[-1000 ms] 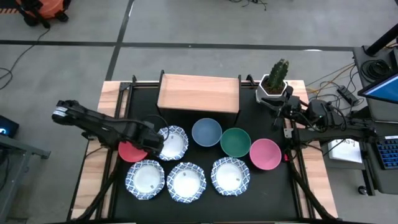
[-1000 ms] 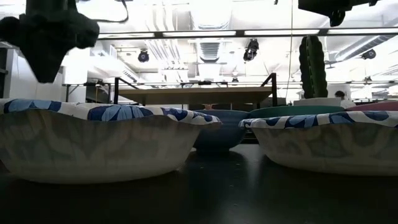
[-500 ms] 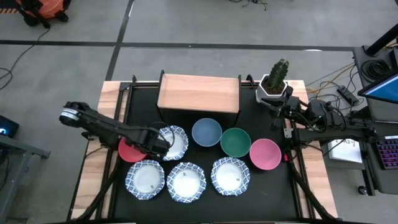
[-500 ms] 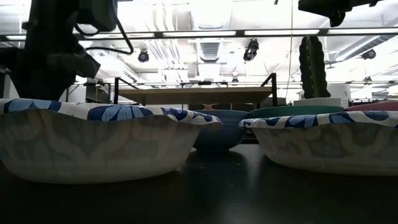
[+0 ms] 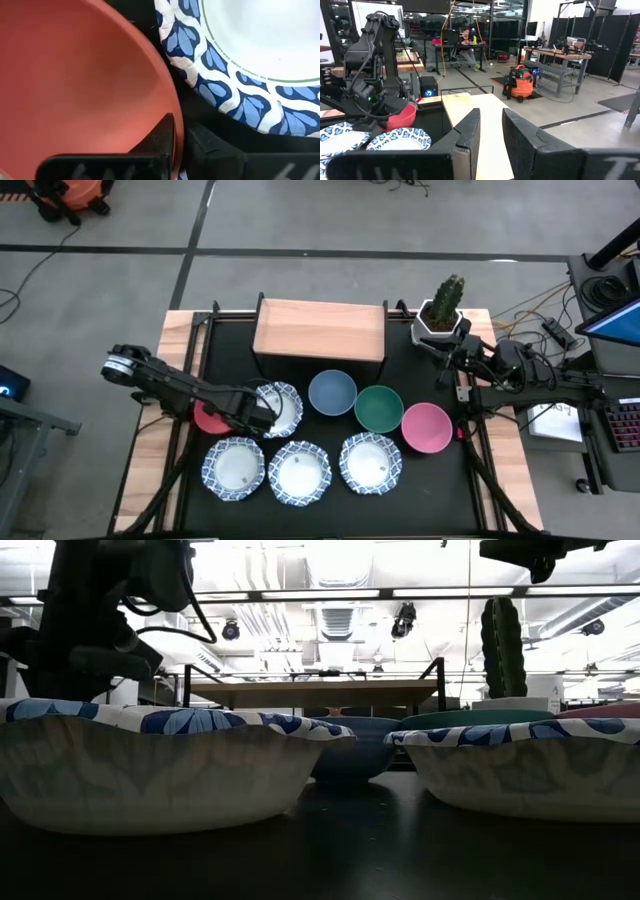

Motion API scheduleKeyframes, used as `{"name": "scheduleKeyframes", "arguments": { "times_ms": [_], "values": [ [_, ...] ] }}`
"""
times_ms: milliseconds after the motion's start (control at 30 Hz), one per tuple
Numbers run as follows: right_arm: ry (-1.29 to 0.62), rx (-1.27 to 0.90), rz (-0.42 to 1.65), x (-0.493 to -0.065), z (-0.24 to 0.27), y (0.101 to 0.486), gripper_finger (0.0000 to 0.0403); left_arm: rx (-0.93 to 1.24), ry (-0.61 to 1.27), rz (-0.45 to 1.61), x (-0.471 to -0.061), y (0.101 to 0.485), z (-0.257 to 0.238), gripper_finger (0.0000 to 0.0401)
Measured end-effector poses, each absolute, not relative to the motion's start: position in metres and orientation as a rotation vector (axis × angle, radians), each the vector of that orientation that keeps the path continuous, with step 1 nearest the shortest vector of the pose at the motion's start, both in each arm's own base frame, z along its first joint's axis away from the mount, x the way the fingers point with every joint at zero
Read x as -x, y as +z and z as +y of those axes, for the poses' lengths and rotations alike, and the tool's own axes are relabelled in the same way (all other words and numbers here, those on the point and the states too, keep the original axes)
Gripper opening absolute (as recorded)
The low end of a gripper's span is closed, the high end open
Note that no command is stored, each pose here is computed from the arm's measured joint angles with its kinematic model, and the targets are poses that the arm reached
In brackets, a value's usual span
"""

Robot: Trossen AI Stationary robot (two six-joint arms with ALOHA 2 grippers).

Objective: Place and stack bowls onto a shelf
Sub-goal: Put the orange bowl on the shelf

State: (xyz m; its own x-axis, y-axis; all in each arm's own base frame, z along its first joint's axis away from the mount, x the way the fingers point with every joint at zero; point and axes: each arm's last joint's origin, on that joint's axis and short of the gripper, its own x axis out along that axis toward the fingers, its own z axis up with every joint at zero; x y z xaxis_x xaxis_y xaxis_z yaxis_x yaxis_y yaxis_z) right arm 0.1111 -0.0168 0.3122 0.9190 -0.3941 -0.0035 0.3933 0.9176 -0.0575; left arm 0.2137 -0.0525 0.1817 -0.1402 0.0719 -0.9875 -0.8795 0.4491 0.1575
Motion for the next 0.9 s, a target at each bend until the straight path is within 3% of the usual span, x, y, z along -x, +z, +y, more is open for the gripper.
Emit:
{"name": "scheduleKeyframes", "arguments": {
  "times_ms": [233,467,633,900],
  "values": [
    [-0.405,0.055,0.016,-0.111,-0.017,0.312,0.007,0.743,0.959,1.496,-0.214,0.185,-0.054,0.0001],
    [-0.405,0.055,0.016,-0.111,-0.017,0.312,0.007,0.687,0.917,1.54,-0.22,0.22,-0.06,0.0],
    [-0.405,0.064,0.019,-0.111,-0.017,0.312,0.007,0.583,0.695,1.585,-0.227,0.264,-0.073,0.0],
    [-0.405,0.076,0.022,-0.112,-0.017,0.312,0.007,0.28,0.476,1.286,-0.245,0.338,-0.073,0.0]
  ]
}}
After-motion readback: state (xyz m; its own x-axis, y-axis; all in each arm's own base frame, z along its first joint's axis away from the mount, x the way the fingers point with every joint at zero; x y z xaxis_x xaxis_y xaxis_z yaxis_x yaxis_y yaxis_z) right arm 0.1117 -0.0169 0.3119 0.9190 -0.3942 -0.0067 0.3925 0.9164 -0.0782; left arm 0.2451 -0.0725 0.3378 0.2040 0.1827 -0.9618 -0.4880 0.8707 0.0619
